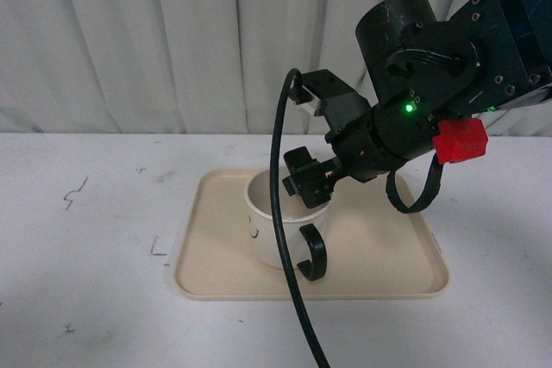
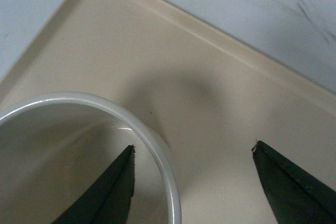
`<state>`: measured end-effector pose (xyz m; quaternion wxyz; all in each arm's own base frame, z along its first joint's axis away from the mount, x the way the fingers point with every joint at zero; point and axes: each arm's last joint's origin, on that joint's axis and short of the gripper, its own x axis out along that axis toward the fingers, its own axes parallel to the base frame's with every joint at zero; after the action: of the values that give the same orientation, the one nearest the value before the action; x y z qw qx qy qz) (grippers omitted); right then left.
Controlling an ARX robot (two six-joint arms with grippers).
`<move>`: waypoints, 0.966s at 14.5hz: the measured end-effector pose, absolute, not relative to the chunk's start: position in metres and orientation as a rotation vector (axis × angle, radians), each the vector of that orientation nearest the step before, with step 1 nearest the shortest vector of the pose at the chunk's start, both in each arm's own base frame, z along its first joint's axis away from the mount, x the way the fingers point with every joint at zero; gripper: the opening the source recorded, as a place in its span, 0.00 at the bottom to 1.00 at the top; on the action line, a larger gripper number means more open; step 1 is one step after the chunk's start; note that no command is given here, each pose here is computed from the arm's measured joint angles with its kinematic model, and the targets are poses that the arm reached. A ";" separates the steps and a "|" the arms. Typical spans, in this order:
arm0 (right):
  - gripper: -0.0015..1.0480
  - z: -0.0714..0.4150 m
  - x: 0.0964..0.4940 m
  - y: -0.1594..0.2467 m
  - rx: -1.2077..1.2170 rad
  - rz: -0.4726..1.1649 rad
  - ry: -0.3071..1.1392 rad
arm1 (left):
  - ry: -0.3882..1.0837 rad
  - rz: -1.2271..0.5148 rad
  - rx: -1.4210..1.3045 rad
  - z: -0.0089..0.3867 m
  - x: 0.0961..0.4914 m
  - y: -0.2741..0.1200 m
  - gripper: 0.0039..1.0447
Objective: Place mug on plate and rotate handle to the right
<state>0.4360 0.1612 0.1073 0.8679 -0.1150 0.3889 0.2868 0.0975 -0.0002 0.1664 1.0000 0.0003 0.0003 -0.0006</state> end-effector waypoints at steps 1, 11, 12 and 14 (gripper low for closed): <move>0.54 0.108 0.436 0.162 -0.237 0.615 0.809 | 0.001 -0.001 0.001 0.166 0.098 0.000 0.94; 0.03 0.136 0.416 0.103 -0.413 0.783 0.802 | 0.001 -0.002 0.001 0.166 0.098 0.000 0.94; 0.03 0.136 0.416 0.101 -0.446 0.801 0.783 | 0.001 -0.002 0.001 0.166 0.098 0.000 0.94; 0.03 0.136 0.416 0.101 -0.501 0.828 0.755 | 0.001 -0.002 0.001 0.166 0.098 0.000 0.94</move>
<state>0.4164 0.1007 0.1361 0.8176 -0.2350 0.3542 0.3884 0.0975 -0.0002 0.1664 1.0000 0.0005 0.0003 -0.0008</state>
